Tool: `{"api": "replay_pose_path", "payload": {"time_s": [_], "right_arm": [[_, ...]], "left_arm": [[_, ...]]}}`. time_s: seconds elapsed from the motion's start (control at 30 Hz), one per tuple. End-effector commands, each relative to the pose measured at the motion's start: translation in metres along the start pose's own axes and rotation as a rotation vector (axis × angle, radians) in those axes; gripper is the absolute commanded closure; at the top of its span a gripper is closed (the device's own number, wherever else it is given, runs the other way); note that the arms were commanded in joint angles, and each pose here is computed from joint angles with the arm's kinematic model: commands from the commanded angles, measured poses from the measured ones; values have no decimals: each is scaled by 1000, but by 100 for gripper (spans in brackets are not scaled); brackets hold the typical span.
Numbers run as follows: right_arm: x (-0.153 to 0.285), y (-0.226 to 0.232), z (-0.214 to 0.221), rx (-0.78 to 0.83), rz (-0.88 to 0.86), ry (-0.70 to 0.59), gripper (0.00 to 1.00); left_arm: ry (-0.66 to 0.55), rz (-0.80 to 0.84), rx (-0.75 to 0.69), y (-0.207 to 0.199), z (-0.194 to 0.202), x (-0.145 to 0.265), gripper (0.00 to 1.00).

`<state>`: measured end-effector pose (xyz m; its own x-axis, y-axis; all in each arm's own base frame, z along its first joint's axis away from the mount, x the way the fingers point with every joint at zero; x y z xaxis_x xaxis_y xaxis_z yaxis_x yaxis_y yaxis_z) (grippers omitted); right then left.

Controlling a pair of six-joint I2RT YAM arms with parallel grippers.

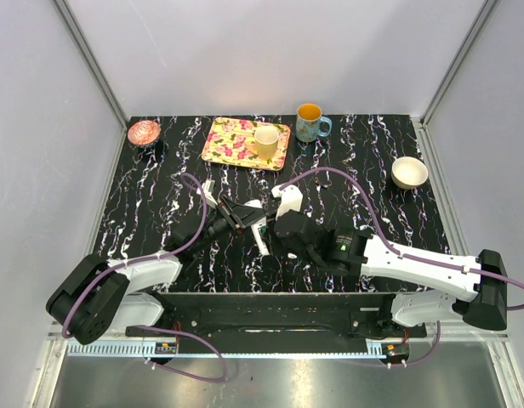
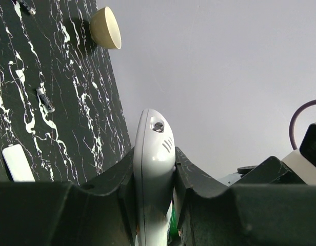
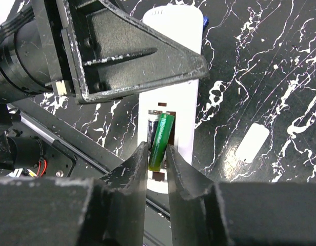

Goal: Load the batteries into the remote control

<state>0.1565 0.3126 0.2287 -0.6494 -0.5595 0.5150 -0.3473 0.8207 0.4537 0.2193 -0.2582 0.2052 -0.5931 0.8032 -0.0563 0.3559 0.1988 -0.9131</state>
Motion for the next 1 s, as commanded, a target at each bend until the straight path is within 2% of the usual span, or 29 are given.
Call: {"api": "replay_pose_path", "payload": {"time_s": [0.0,0.17,0.67,0.97], "right_arm": [[5,-3,-6,-1,49,-9,71],[9,-3,-12,-13,49,-31,65],[11,-2,-23,1,60,-77,65],[3,6,-15,32,38,-24,68]], "left_arm": [[-95,127,-43,-38,-24,-3,100],[-88,124,-46,-37,-22,-2,100],[-61,145,-15,-38,-18,-1,100],[-61,153,-5,-38,-16,0,100]]}}
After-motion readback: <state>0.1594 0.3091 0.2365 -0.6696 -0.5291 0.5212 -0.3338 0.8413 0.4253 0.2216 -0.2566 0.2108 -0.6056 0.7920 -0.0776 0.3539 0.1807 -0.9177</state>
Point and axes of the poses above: each gripper's point midway between its finger pads, its own x axis back along the fingers, its own y axis along the line the jaws close on, z = x × y, the point moved 3 cm from there along x, back along the fingers, and after that the axes turned 11 degrees about -x, right-handed, at the moved point
